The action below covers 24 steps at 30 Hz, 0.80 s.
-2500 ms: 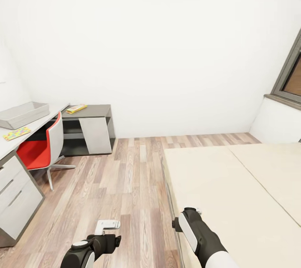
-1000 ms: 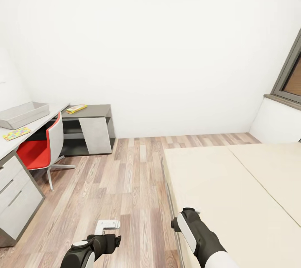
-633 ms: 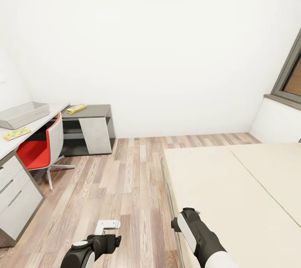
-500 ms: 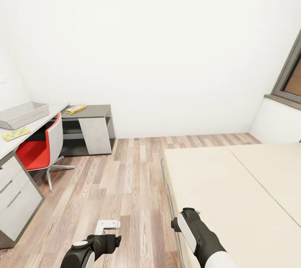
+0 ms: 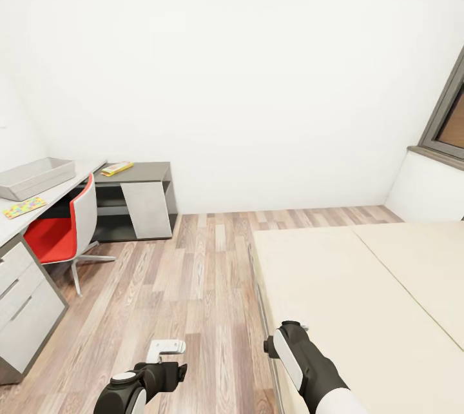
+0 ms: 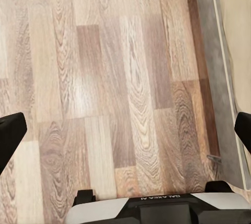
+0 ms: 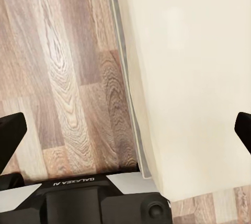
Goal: Put all the toys in the child's room - the three board games (two on the bed and one on the table), the two jigsaw puzzles on the table, and the tennis ball on the table - inside the toy box on the table in the child's room.
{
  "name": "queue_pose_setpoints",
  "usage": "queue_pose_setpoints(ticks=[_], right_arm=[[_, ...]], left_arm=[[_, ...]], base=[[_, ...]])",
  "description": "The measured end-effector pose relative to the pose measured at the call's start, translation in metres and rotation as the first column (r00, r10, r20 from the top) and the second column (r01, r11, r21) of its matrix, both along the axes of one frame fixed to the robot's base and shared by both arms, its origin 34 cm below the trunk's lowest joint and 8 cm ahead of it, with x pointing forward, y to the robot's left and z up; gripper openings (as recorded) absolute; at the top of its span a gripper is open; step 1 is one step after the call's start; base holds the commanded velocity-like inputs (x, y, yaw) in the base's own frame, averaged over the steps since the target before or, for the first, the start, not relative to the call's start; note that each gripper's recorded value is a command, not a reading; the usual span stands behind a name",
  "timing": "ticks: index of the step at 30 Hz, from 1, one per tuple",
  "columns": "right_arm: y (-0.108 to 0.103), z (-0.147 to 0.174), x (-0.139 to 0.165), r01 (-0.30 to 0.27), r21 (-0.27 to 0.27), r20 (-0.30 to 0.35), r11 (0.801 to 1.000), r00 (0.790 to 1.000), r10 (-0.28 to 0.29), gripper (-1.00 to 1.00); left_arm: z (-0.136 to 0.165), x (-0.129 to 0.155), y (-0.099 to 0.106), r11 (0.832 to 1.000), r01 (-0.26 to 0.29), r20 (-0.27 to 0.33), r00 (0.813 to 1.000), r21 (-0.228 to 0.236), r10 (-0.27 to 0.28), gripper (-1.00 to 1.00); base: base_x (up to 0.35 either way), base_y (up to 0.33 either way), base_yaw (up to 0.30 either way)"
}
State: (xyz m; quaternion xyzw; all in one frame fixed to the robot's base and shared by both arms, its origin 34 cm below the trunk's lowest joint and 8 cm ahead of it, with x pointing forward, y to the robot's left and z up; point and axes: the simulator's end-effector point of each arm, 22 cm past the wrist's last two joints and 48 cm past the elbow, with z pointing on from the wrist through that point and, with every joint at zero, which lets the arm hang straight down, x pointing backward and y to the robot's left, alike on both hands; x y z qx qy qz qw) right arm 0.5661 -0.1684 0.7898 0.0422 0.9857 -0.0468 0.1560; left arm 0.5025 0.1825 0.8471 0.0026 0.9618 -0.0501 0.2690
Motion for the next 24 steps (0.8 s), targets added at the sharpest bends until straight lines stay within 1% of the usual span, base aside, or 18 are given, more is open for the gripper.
queue_pose_setpoints(ticks=[11,17,24], right_arm=[[0.0002,0.0000,-0.0001,0.001,0.001,0.000,1.000,1.000,-0.001,1.00],[0.0002,0.0000,-0.0001,0.001,0.001,0.000,1.000,1.000,-0.001,1.00],[0.0002,0.0000,-0.0001,0.001,0.001,0.000,1.000,1.000,-0.001,1.00]], left_arm=[[0.0000,-0.0001,-0.0002,1.000,0.000,0.000,1.000,0.000,0.000,1.00],[0.0000,0.0000,-0.0002,1.000,0.000,0.000,1.000,0.000,0.000,1.00],[0.0002,0.0001,-0.0002,1.000,0.000,0.000,1.000,0.000,0.000,1.00]], base=[[0.000,-0.002,0.000],[0.000,-0.081,0.000],[0.000,-0.021,0.000]])
